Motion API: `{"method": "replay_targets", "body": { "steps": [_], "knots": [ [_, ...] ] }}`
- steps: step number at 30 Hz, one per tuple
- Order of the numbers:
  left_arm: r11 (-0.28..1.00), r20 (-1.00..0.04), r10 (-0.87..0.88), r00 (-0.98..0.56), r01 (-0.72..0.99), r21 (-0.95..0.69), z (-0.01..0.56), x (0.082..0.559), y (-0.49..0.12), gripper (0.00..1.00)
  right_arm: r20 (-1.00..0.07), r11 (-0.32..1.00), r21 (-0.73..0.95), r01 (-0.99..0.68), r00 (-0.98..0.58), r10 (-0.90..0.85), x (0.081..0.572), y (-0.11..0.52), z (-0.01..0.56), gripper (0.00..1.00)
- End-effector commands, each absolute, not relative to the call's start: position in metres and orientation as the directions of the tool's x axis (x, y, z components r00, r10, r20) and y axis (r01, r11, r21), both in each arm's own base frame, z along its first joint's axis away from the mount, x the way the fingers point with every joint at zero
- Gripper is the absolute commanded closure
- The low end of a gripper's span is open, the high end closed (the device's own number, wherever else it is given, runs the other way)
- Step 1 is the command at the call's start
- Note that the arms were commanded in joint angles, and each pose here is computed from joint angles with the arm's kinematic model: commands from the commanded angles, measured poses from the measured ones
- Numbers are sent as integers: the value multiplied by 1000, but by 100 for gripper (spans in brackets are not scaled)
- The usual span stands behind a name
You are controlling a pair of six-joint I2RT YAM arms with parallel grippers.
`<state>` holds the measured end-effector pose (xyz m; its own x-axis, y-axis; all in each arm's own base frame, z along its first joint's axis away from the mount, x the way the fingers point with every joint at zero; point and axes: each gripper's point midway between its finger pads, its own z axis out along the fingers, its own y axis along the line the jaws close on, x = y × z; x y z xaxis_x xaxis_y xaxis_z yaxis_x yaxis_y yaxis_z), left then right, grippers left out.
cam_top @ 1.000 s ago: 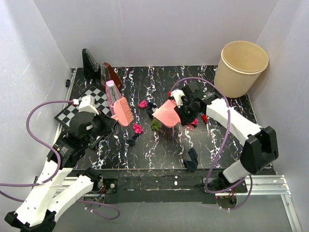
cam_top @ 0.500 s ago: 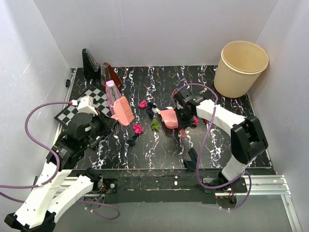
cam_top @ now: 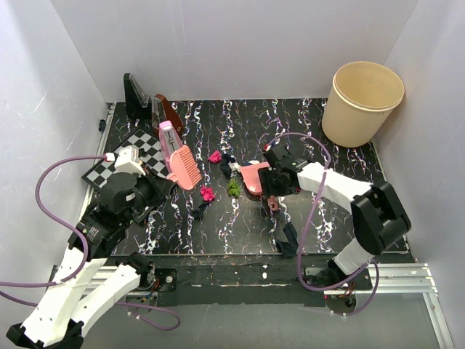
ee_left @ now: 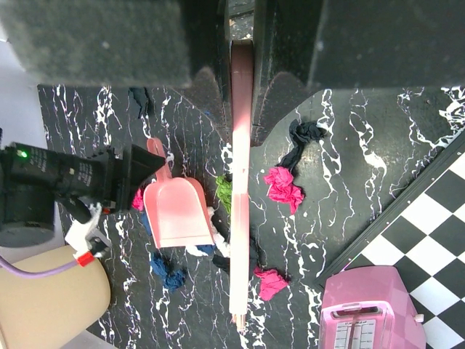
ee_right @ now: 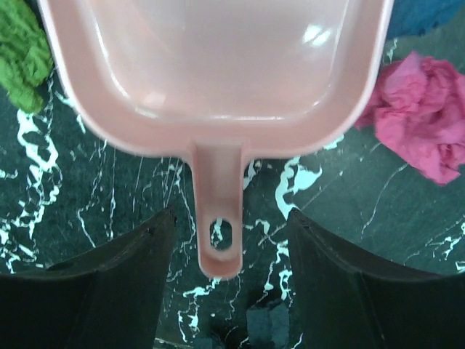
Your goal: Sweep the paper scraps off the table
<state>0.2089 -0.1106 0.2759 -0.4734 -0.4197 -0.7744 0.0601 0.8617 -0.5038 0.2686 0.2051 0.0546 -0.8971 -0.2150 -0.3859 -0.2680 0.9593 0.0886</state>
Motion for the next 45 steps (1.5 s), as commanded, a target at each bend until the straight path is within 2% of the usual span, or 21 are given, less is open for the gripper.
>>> {"method": "replay_targets", "body": {
  "steps": [1,3,7,11,12,13,15,17,21,28,34,45],
  "knots": [
    [858,-787,-433,-439,67,-510,283,212,-108,100,-560,952,137,-273,-814,-153,280,211,92,30],
    [859,-788,-432,-438,66,-508,283,212,-108,100,-602,955,117,-272,-784,-150,278,209,103,29],
    [859,-789,-433,-436,66,-508,283,213,-108,100,-724,957,81,-280,-677,-137,275,207,131,18],
    [856,-788,-439,-432,64,-513,284,215,-109,100,-834,947,145,-287,-550,-39,269,204,149,14],
    [855,-787,-441,-432,65,-515,285,215,-109,100,-852,953,170,-252,-524,14,269,197,148,3],
    [856,-786,-440,-434,64,-514,284,215,-109,100,-862,953,207,-220,-502,72,269,193,146,2],
    [856,-786,-440,-434,64,-514,284,216,-110,100,-891,940,229,-253,-444,97,268,192,147,10],
    [855,-786,-442,-433,64,-515,285,216,-110,100,-884,932,247,-266,-456,105,260,191,143,16],
    [852,-783,-450,-430,58,-521,282,217,-110,100,-875,907,285,-310,-471,114,252,198,124,22],
    [840,-769,-457,-448,69,-539,276,219,-117,100,-888,896,252,-364,-456,65,255,215,110,25],
    [838,-770,-455,-448,77,-540,274,220,-119,100,-889,913,199,-355,-457,16,264,227,96,33],
    [848,-787,-440,-433,87,-523,280,220,-116,100,-890,946,134,-296,-456,-17,279,225,82,40]
  ]
}}
